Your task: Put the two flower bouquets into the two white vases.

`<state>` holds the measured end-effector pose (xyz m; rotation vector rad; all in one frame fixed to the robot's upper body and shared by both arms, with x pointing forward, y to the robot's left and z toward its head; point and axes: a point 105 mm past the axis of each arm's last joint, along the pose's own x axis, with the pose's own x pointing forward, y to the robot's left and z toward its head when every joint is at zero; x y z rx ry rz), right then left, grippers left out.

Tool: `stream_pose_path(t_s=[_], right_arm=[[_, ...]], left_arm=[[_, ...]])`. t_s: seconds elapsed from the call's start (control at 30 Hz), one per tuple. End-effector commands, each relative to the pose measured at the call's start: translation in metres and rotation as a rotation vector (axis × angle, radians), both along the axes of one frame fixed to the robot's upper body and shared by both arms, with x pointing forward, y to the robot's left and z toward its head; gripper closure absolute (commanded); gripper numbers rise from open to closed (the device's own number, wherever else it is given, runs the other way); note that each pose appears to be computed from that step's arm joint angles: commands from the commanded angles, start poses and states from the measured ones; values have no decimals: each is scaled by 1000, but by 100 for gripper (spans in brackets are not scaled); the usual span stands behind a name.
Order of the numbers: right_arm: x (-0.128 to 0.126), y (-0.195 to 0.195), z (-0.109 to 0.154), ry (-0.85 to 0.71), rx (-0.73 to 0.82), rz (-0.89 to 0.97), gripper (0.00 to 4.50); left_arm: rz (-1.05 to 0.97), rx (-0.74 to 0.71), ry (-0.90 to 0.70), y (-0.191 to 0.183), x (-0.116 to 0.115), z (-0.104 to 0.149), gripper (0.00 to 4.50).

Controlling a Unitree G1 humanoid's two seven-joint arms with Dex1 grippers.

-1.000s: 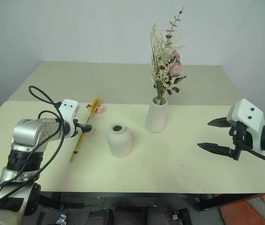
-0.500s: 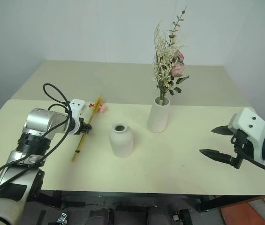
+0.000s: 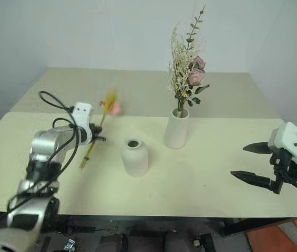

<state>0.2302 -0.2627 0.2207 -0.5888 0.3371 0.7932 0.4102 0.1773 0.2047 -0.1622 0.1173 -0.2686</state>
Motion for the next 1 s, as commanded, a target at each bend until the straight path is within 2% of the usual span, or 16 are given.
stream_pose_path(t_s=[0.03, 0.13, 0.2, 0.3, 0.37, 0.47, 0.57, 0.7, 1.0], right_arm=[[0, -2, 13, -83, -8, -2, 0], [0, 1, 9, -88, 8, 1, 0], [0, 3, 6, -94, 18, 0, 0], [1, 7, 1, -109, 42, -12, 0], [0, 8, -1, -115, 51, -17, 0], [-1, 10, -4, -129, 60, -32, 0], [-4, 12, -5, -133, 69, -40, 0], [-9, 14, -7, -137, 71, -52, 0], [-15, 13, -5, -149, 67, -76, 0]], left_arm=[[-195, -307, -477, 3, -46, 103, 447], [-505, -535, -675, -5, -90, 139, 447], [-653, -549, -683, -17, -104, 148, 447], [-801, -540, -671, -38, -112, 154, 447], [-865, -557, -655, -47, -112, 152, 447], [-910, -485, -634, -66, -105, 141, 447], [-947, -508, -602, -75, -98, 139, 447], [-989, -448, -601, -85, -95, 129, 447], [-1032, -456, -572, -96, -88, 111, 447]])
